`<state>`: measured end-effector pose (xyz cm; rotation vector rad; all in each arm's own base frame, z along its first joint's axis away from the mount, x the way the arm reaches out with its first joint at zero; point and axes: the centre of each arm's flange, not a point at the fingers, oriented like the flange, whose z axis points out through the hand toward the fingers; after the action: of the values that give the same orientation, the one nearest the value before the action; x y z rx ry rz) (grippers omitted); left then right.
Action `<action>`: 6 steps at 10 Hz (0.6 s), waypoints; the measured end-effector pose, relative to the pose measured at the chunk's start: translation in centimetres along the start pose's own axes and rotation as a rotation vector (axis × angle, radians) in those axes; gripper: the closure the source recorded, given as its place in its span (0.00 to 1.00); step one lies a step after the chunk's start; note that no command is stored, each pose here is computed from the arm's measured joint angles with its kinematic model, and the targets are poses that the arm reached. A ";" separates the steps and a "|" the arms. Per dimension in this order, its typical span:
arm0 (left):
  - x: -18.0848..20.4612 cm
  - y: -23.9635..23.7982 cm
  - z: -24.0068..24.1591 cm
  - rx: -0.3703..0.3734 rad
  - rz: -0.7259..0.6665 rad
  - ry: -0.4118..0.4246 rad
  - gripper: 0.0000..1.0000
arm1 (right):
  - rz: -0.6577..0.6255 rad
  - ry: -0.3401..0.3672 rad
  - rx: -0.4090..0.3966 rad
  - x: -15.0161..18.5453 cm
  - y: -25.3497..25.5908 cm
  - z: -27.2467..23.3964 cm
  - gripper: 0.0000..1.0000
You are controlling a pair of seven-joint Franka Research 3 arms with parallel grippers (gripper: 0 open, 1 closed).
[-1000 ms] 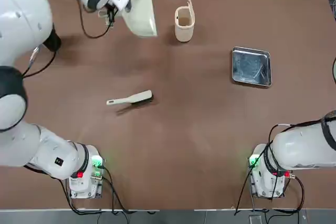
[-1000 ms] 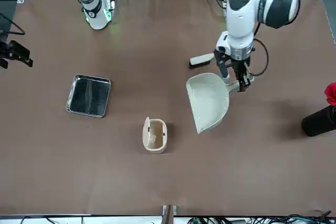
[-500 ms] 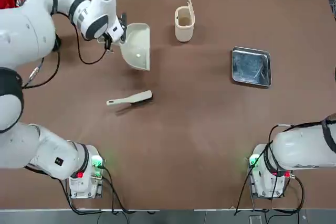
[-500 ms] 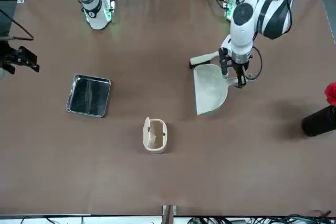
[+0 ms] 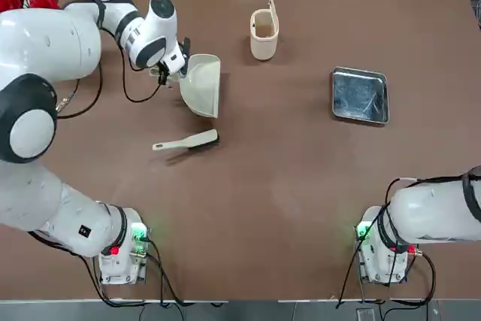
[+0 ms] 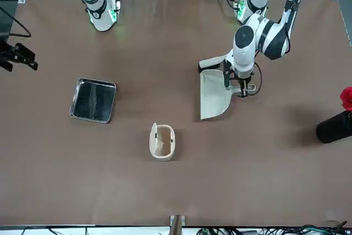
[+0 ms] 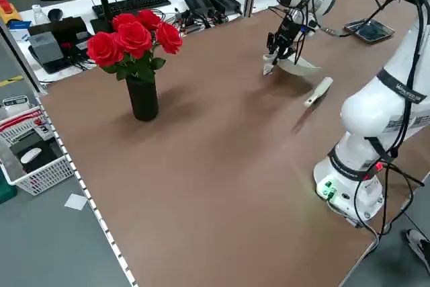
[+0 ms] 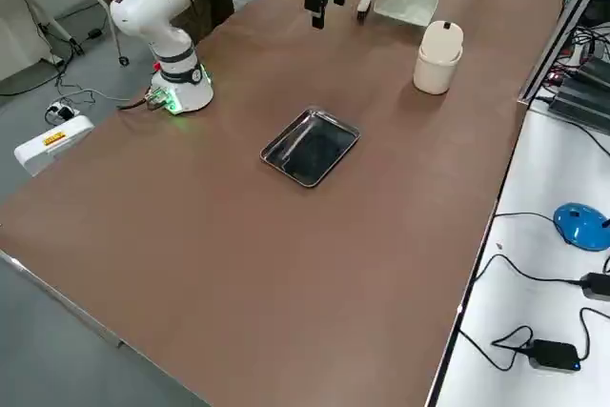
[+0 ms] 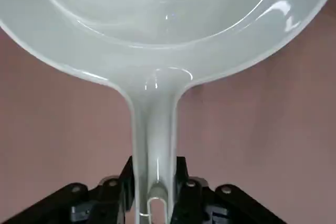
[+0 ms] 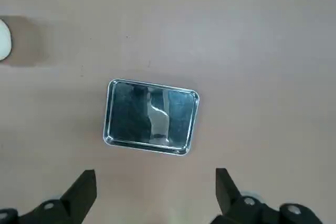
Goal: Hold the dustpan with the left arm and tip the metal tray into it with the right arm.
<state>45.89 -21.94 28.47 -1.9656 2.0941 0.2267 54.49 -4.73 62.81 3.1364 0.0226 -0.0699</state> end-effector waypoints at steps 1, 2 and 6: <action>0.2 0.0 0.6 -0.007 0.000 0.001 0.67 | 0.014 -0.002 0.006 -0.1 0.7 0.1 0.00; 0.3 0.0 1.1 -0.012 -0.008 0.003 0.67 | 0.020 -0.001 0.008 -0.1 1.0 0.2 0.00; 0.9 0.3 3.1 -0.041 -0.072 -0.004 0.67 | 0.032 0.004 0.011 -0.1 1.4 0.1 0.00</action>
<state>45.75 -21.88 25.27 -2.0575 2.0279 0.2611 54.42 -6.10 62.69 3.1471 -0.0275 -0.0642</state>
